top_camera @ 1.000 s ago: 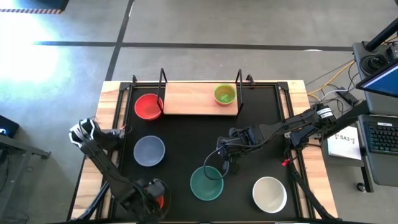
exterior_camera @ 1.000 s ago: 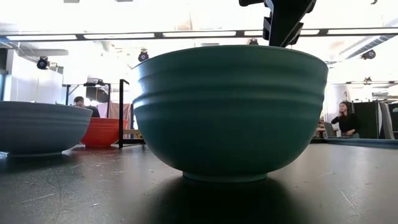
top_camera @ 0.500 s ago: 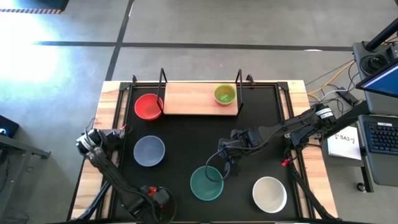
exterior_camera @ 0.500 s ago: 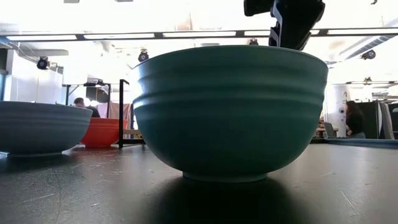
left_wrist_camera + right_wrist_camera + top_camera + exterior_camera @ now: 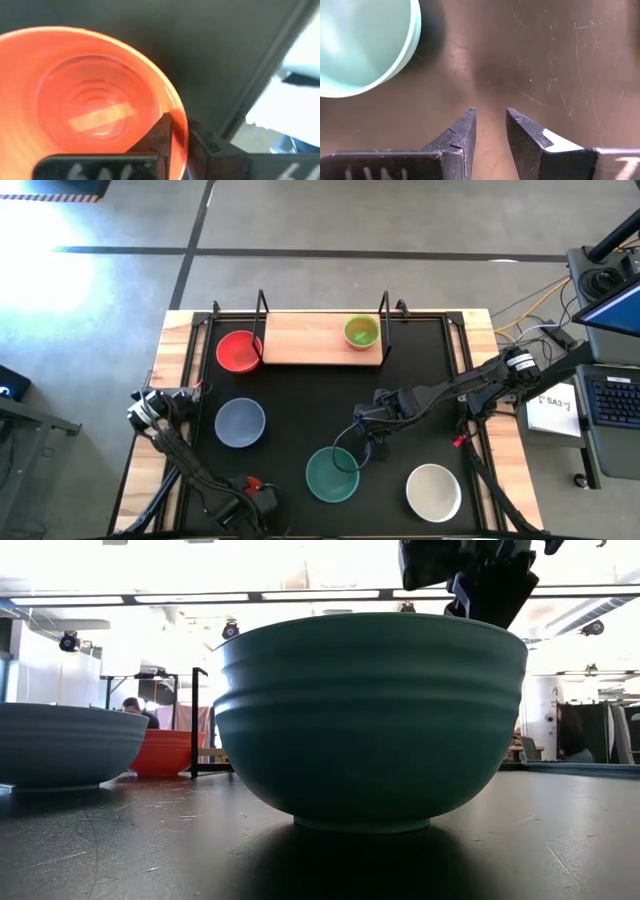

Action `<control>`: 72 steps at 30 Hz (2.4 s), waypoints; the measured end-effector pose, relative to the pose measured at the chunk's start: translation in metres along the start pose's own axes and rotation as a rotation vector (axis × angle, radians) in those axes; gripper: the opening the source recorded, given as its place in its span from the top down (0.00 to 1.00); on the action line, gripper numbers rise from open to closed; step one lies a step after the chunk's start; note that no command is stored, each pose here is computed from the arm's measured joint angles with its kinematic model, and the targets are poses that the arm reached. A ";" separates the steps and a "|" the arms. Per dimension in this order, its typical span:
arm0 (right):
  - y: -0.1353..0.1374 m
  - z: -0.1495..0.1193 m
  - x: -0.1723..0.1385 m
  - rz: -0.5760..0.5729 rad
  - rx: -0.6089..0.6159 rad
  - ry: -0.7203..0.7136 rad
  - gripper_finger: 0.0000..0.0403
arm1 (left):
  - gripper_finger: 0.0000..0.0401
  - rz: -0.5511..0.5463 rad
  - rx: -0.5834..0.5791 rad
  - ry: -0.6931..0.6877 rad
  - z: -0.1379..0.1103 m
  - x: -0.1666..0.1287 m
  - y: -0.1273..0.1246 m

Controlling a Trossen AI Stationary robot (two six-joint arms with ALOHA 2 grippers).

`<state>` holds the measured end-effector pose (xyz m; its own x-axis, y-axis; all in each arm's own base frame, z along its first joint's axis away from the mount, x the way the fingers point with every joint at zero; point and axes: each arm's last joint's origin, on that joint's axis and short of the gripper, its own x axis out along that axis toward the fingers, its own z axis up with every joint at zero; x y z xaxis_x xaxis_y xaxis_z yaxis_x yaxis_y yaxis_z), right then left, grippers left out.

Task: Place and stack bowls onto a shelf
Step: Stack the light orange bowl on top of the light green bowl on the shelf

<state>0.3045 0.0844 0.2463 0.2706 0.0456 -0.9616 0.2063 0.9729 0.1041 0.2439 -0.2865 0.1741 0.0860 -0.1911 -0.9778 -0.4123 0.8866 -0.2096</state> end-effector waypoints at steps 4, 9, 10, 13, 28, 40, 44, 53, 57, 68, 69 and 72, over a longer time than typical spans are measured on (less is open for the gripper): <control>0.000 0.001 -0.001 0.002 -0.061 -0.004 0.76 | 0.98 -0.042 0.074 0.018 0.003 -0.013 -0.009; 0.000 0.001 -0.001 0.003 -0.154 -0.005 0.76 | 1.00 -0.019 0.161 0.016 0.010 -0.043 -0.018; 0.001 0.001 -0.001 0.004 -0.158 -0.007 0.76 | 1.00 0.005 0.161 0.004 0.013 -0.051 -0.018; 0.001 0.003 -0.001 0.013 -0.131 -0.023 0.76 | 1.00 0.069 0.165 -0.048 0.021 -0.080 -0.019; 0.013 0.016 -0.028 0.129 -0.364 -0.292 0.76 | 1.00 0.142 0.873 -0.462 0.050 -0.196 -0.032; 0.020 0.037 -0.093 0.116 -0.564 -0.708 0.76 | 1.00 0.371 1.103 -0.381 0.066 -0.184 -0.015; 0.020 0.035 -0.100 0.138 -0.567 -0.690 0.76 | 1.00 0.423 1.194 -0.323 0.075 -0.169 -0.008; 0.026 0.031 -0.093 0.344 -0.648 -0.603 0.69 | 1.00 0.266 1.239 -0.321 0.109 -0.141 0.005; 0.027 0.026 -0.090 0.349 -0.699 -0.561 0.62 | 1.00 0.220 1.279 -0.372 0.121 -0.135 0.008; 0.035 0.010 -0.081 0.356 -1.006 -0.485 0.59 | 1.00 -0.020 1.428 -0.475 0.143 -0.145 0.006; 0.036 0.009 -0.081 0.355 -1.022 -0.486 0.59 | 1.00 -0.015 1.430 -0.482 0.146 -0.145 0.007; 0.038 0.008 -0.080 0.353 -1.056 -0.493 0.62 | 1.00 -0.008 1.433 -0.524 0.155 -0.147 0.010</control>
<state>0.2980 0.1164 0.3296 0.5326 0.4777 -0.6987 -0.7554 0.6406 -0.1379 0.3679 -0.1847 0.3156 0.5122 -0.3050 -0.8029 0.7615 0.5936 0.2603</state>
